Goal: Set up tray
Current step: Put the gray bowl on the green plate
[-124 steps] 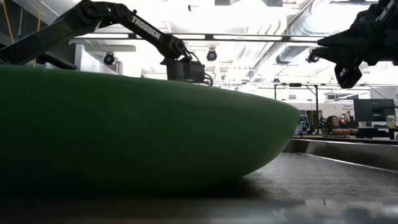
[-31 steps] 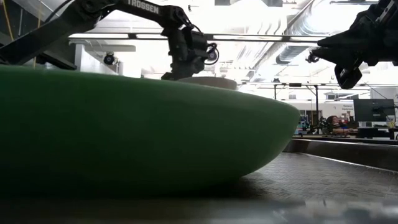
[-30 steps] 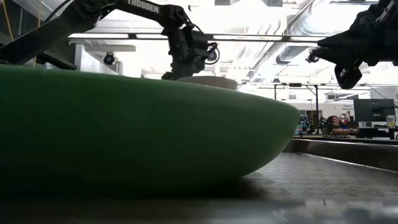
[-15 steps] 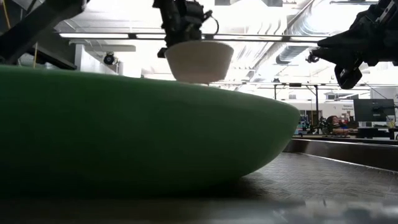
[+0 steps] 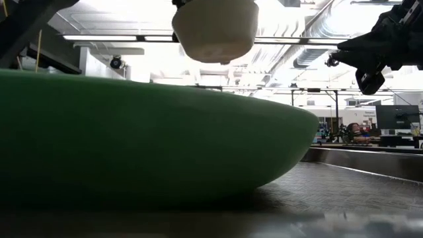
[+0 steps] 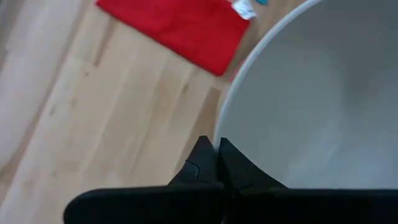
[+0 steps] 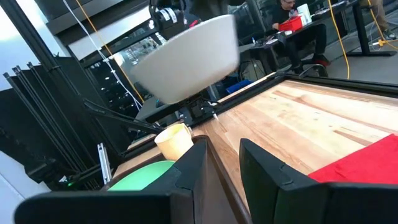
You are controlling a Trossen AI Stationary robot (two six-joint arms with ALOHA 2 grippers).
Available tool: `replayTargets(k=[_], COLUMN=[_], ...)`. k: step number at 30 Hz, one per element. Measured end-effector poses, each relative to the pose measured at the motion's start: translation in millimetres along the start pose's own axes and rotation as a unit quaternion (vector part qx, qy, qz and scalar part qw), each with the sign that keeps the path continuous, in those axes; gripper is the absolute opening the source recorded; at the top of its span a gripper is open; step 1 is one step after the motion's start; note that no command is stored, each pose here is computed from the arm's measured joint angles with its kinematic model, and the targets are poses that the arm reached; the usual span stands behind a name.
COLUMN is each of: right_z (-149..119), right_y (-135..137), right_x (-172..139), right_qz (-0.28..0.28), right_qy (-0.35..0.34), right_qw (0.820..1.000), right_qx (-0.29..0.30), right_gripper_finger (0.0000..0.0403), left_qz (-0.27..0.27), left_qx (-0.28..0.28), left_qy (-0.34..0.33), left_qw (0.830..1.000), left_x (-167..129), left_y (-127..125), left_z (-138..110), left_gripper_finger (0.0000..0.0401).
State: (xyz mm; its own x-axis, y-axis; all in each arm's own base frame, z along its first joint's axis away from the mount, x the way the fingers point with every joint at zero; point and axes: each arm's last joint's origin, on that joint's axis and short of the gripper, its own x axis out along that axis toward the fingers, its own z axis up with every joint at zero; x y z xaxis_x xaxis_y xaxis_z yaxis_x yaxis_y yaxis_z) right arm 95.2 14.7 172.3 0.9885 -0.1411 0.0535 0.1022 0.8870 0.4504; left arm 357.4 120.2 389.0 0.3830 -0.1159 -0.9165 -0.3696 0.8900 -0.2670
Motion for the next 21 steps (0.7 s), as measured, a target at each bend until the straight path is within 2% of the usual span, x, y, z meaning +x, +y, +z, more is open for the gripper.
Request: replayTargets(k=[13,21], right_z=[0,0], right_y=[0,0], right_x=[0,0], right_qz=[0.0,0.0], right_qy=[-0.001,-0.001], right_qw=[1.0,1.0], right_qx=[0.0,0.0], right_gripper_finger=[0.0074,0.0074], left_qz=[-0.023,-0.022], left_qx=[0.044,0.051], left_qy=[0.017,0.021], left_qw=[0.999,0.998], left_x=[9,11], left_y=[-48,-60], left_z=[-11,-15], left_gripper_finger=[0.0014,0.0014])
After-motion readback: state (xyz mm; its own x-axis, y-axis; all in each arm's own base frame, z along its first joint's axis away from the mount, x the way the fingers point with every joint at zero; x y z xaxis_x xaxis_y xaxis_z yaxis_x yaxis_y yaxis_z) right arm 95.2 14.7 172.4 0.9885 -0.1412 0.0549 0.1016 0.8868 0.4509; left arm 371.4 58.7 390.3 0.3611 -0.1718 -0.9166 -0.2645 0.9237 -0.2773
